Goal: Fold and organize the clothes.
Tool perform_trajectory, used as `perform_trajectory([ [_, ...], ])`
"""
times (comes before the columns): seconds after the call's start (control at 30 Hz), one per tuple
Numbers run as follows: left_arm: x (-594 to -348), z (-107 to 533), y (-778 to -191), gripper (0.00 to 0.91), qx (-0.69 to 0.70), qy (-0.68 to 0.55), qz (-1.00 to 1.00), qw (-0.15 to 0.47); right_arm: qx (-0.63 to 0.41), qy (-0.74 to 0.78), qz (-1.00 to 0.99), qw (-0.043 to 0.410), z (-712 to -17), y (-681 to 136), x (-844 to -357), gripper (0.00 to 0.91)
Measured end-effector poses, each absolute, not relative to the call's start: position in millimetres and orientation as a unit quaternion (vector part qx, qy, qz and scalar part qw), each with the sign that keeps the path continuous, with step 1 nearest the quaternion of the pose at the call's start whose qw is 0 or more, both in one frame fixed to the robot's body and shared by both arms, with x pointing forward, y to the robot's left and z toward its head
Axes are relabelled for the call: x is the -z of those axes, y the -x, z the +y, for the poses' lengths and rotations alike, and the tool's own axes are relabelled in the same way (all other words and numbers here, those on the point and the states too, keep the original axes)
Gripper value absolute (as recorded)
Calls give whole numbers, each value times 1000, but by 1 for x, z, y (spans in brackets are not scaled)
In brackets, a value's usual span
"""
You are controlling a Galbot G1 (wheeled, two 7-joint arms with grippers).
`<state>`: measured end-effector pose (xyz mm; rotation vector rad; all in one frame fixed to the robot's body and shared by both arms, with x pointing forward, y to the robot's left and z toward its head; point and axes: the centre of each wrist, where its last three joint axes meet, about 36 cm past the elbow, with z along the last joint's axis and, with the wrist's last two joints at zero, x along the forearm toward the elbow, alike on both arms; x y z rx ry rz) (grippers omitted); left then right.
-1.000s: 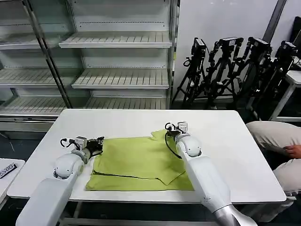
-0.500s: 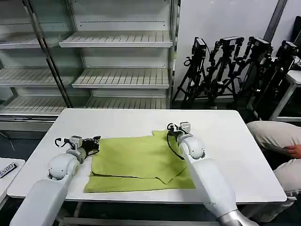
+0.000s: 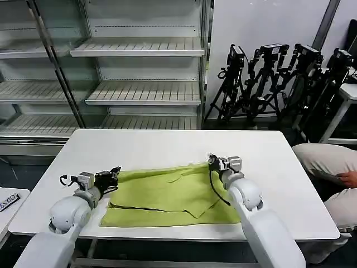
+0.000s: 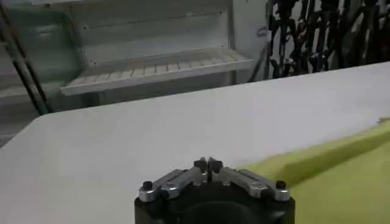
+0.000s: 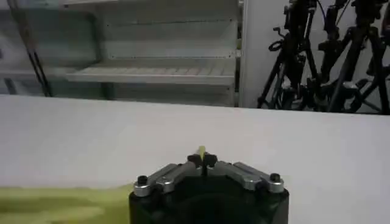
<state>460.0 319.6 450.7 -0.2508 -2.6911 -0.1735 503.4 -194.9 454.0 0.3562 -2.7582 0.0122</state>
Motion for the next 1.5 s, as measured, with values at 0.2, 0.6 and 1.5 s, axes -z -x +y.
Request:
perform_trajectory([
  [0.2,-452,318,-437,20,63,88,-971,211,-5,-139,-975,173,-196,-467,-451,0],
  [0.6,-451,310,-400,20,73,91,-970,215,-24,-141,-976,167,-200,-423,-447,0],
  [1.5,-449,302,-381,907,86,85,-968,218,-35,-147,-974,171,-205,-391,-453,907],
])
